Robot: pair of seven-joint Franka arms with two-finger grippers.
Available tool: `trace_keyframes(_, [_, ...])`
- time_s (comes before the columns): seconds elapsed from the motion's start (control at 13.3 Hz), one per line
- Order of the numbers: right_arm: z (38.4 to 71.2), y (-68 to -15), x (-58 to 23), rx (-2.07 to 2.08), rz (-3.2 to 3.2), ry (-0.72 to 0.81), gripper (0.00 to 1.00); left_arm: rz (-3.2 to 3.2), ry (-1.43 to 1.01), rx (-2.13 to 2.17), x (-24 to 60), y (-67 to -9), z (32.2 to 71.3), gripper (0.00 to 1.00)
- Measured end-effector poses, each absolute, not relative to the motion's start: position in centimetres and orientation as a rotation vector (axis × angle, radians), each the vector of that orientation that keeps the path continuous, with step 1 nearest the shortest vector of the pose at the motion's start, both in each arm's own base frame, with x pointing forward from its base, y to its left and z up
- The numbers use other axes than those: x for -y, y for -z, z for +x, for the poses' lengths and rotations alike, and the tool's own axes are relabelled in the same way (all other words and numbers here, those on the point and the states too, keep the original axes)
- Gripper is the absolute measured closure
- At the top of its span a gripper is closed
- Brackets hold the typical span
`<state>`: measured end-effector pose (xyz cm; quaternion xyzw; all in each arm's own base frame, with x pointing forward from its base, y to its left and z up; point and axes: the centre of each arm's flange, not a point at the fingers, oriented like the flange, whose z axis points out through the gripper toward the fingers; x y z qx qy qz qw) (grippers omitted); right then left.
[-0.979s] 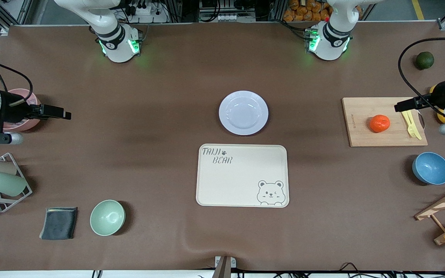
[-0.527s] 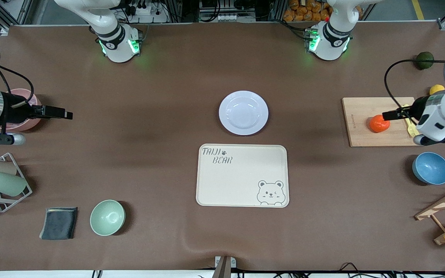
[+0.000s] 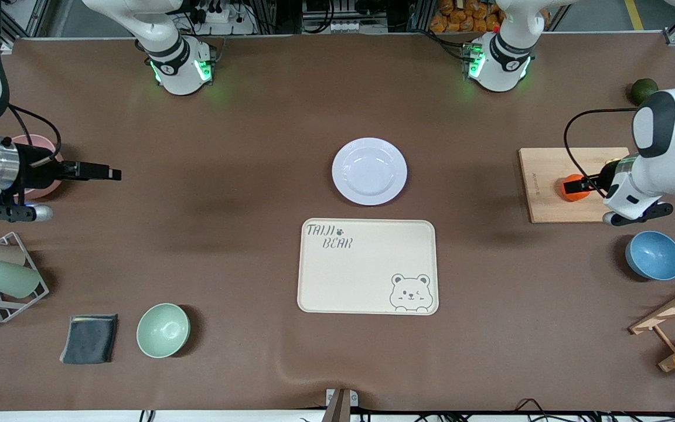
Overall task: Place orange and plate with both arms
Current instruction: 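Lower the left gripper and close it on the orange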
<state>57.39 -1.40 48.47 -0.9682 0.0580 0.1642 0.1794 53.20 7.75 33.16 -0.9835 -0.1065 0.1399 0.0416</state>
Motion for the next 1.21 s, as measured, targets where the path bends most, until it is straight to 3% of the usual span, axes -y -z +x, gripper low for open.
trace_keyframes(0.83, [56.6, -42.6, 0.7, -0.301, -2.517, -0.46, 0.0, -3.028, -0.284, 0.274, -12.6, -24.3, 47.0, 0.0])
trace_keyframes(1.21, [56.3, -41.3, -0.2, -0.279, -2.442, -0.445, 0.0, -3.038, -0.277, 0.269, -12.6, -22.2, 46.7, 0.0])
